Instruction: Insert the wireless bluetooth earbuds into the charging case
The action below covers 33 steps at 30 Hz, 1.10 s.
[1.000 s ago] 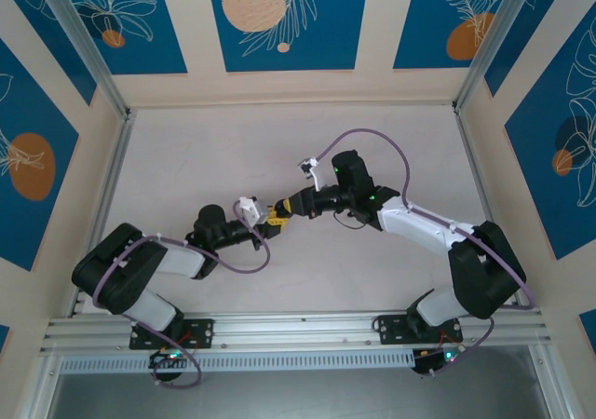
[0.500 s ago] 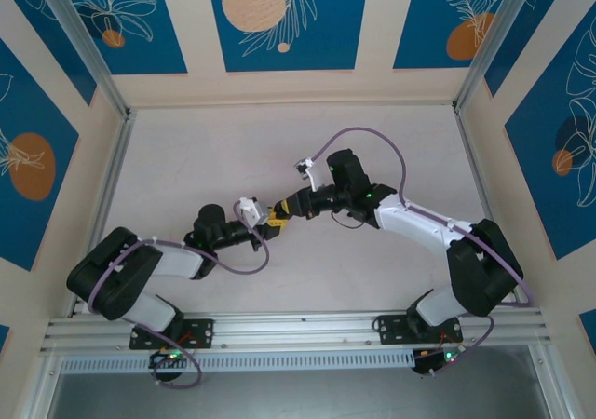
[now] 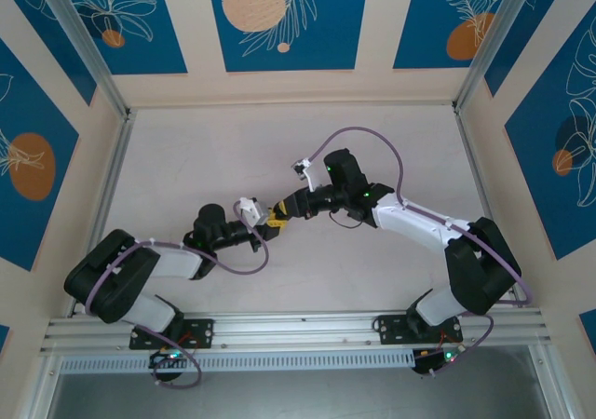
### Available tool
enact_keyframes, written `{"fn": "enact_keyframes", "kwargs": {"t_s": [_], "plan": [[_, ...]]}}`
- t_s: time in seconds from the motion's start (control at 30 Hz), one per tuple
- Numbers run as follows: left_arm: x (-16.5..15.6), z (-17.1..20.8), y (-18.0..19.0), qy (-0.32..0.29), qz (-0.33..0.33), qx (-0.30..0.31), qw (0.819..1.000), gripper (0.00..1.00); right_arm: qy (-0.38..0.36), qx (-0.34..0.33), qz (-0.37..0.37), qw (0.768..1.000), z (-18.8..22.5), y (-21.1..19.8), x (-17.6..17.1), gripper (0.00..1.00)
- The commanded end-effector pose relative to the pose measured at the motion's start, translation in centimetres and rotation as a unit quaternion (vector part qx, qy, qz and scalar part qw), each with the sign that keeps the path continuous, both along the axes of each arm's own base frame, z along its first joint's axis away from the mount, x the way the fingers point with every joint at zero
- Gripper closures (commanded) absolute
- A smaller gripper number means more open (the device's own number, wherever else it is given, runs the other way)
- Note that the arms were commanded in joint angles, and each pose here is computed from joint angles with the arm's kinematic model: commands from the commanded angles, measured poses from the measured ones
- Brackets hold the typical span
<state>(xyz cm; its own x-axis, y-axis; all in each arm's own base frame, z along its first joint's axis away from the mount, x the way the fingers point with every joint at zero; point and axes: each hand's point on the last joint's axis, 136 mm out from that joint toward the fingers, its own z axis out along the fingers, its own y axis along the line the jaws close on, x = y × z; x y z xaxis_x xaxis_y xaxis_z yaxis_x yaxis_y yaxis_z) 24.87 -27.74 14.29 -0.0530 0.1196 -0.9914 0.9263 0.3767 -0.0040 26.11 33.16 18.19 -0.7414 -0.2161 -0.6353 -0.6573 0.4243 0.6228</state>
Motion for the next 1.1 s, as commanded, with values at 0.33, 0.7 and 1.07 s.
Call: {"fn": "enact_keyframes", "kwargs": {"t_s": [0.33,0.7,1.07], "plan": [[-0.8,3.2,-0.8,-0.059,-0.028,-0.021,0.998,0.85,0.012,-0.003,0.036,0.999,-0.3,1.3,-1.1,0.79],[-0.8,3.2,-0.9,-0.06,-0.029,-0.018,0.998,0.85,0.007,-0.006,0.04,0.999,-0.2,1.5,-1.2,0.76],[-1.0,1.9,-0.8,-0.069,-0.032,0.005,0.997,0.85,-0.024,0.003,0.011,1.0,2.7,-1.0,-1.1,0.75]]}}
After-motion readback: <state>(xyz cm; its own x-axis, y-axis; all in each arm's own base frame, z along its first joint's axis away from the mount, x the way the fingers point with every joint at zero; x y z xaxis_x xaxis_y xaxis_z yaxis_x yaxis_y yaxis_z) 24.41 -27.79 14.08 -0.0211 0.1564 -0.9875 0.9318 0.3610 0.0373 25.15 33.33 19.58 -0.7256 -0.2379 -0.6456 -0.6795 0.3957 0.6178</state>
